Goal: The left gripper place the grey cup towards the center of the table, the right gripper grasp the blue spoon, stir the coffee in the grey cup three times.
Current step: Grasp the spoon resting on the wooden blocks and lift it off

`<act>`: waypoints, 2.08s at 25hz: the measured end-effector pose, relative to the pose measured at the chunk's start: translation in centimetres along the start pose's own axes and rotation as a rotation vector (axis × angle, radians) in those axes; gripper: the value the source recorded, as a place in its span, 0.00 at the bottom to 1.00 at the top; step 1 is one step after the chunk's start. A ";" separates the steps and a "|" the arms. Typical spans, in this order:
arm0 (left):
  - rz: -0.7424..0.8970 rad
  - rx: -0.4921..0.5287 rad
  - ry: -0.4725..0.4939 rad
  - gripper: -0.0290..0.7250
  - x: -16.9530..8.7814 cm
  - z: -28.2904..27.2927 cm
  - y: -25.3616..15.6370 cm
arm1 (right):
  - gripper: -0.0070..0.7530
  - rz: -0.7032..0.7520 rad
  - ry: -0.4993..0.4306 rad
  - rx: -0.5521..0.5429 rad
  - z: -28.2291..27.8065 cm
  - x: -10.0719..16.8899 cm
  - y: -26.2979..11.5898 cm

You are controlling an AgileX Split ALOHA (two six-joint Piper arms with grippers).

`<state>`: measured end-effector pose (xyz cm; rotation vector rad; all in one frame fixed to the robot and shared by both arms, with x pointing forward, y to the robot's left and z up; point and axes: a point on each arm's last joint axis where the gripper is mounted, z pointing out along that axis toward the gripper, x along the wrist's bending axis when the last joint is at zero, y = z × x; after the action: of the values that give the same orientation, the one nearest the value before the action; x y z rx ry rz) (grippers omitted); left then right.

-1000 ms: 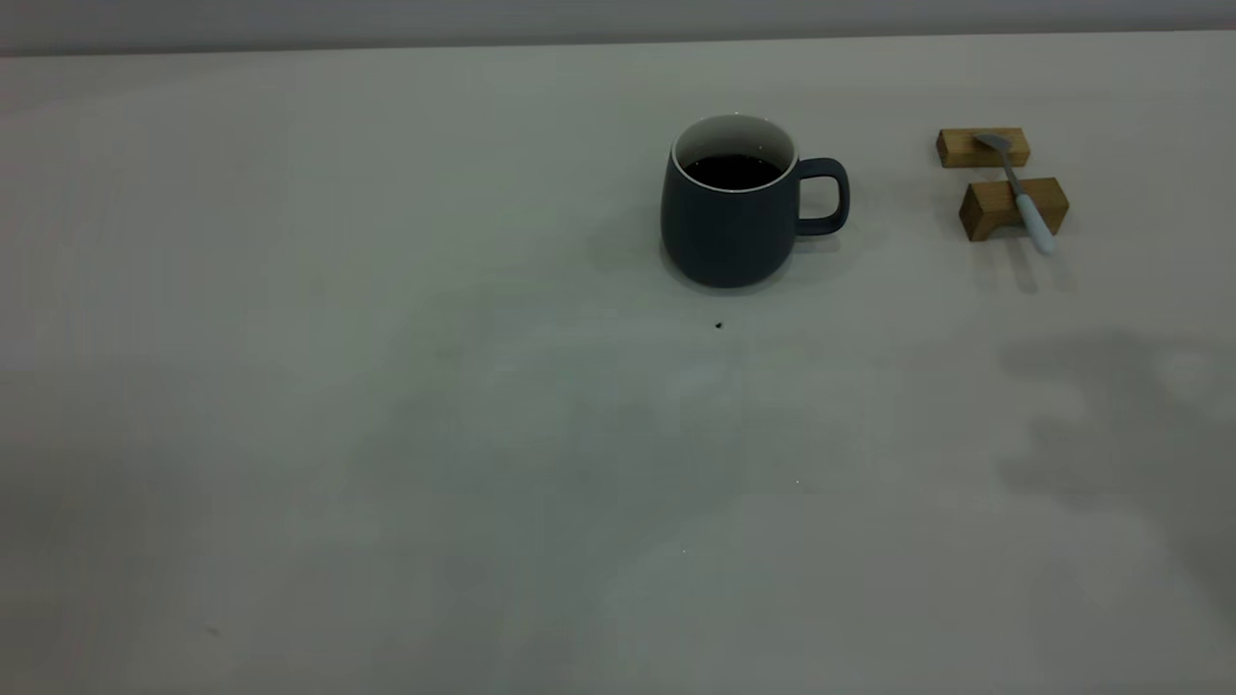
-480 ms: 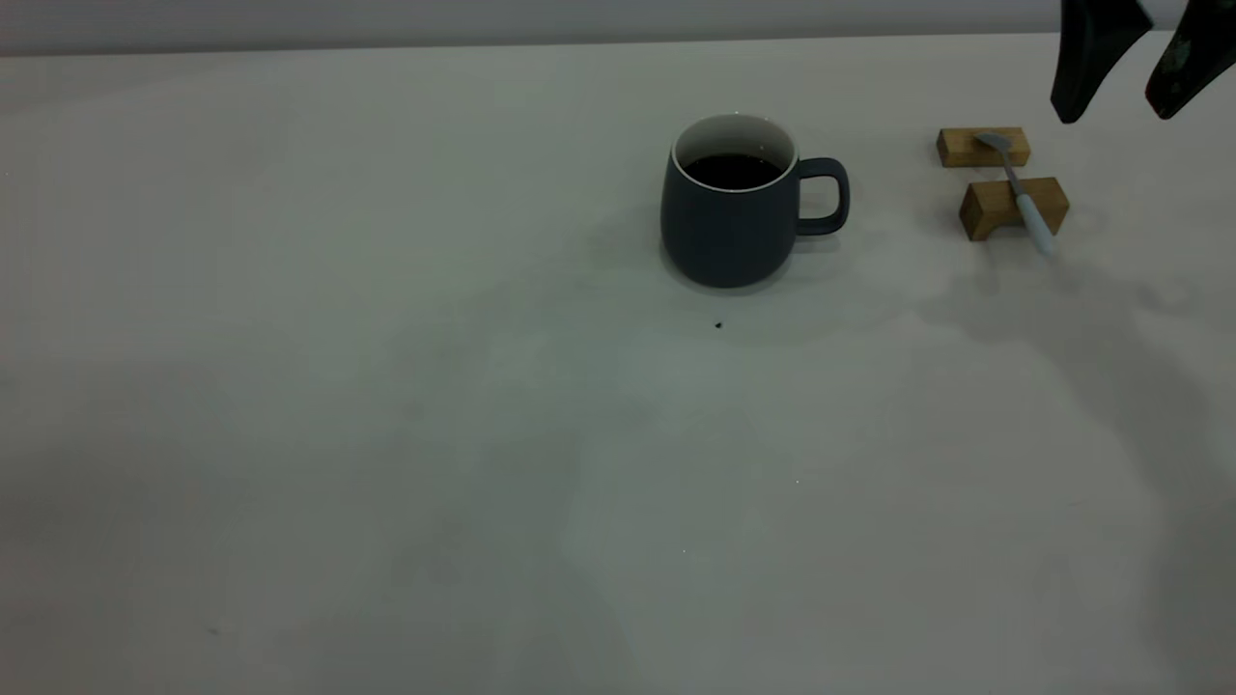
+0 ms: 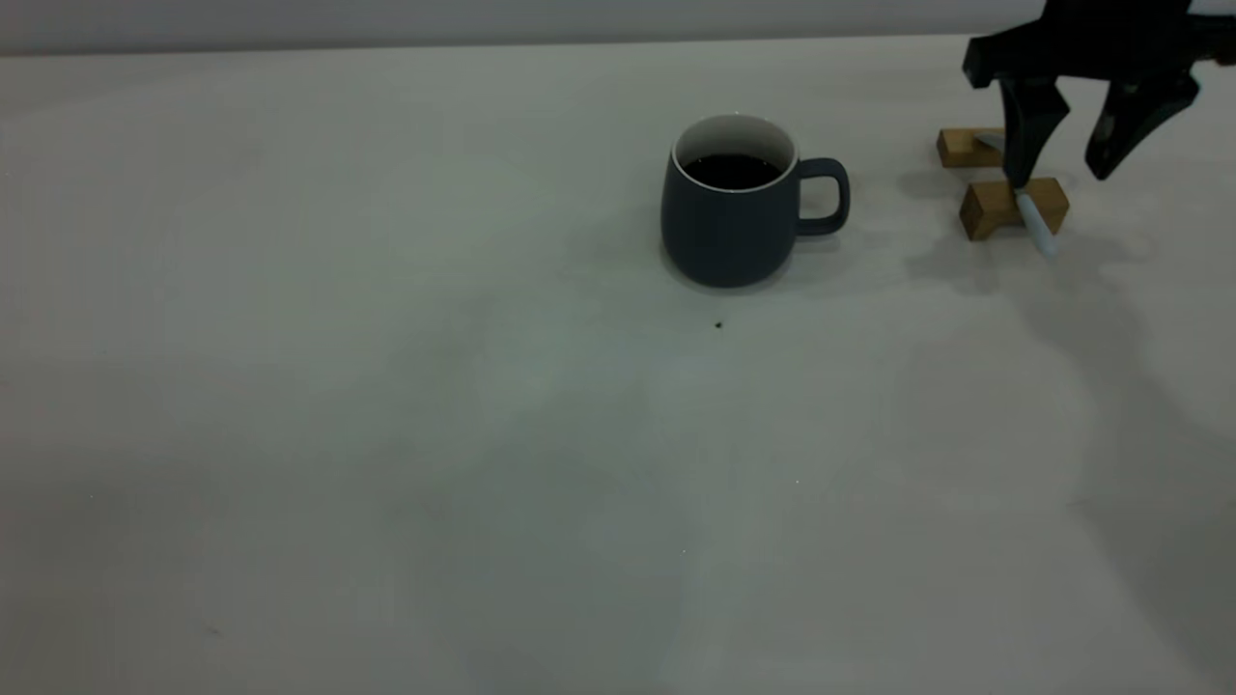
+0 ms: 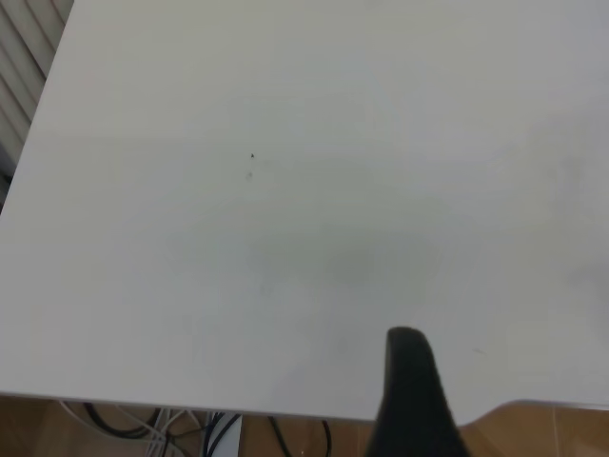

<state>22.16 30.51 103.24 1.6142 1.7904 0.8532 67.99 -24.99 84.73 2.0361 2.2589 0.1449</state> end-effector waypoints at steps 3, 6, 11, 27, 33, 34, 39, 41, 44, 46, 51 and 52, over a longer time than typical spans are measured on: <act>0.000 0.000 0.000 0.81 0.0 0.0 0.0 | 0.75 -0.001 -0.002 0.011 1.3 -0.1 0.3; 0.000 0.000 -0.001 0.81 0.0 0.0 0.0 | 0.75 0.011 -0.003 0.025 2.6 -0.7 0.3; 0.000 0.000 -0.001 0.81 0.0 0.0 0.0 | 0.75 0.046 -0.007 0.012 3.7 -2.3 0.3; 0.000 0.000 -0.001 0.81 0.0 0.0 0.0 | 0.75 0.047 0.053 -0.041 4.3 -1.9 0.7; 0.000 0.000 -0.001 0.81 0.0 0.0 0.0 | 0.75 0.054 0.051 -0.012 5.8 -1.9 0.2; 0.000 0.000 -0.001 0.81 0.0 0.0 0.0 | 0.75 0.054 0.051 -0.007 6.2 -1.9 0.1; 0.000 0.000 -0.001 0.81 0.0 0.0 0.0 | 0.75 0.050 0.046 -0.020 6.6 -1.9 0.1; 0.000 0.000 -0.001 0.81 0.0 0.0 0.0 | 0.75 0.046 0.043 -0.021 6.6 -1.9 0.1; 0.000 0.000 -0.001 0.81 0.0 0.0 0.0 | 0.75 0.042 0.040 -0.019 6.6 -2.0 0.1; 0.000 0.000 -0.001 0.81 0.0 0.0 0.0 | 0.75 0.038 0.037 -0.016 6.6 -2.0 0.1; 0.000 0.000 -0.001 0.81 0.0 0.0 0.0 | 0.74 0.034 0.035 0.008 7.3 -2.0 -0.3; 0.000 0.000 -0.001 0.81 0.0 0.0 0.0 | 0.74 0.034 0.035 0.011 7.4 -2.0 -0.3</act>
<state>22.16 30.50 103.24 1.6141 1.7901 0.8523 68.88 -26.96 77.33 2.0946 2.2514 0.1727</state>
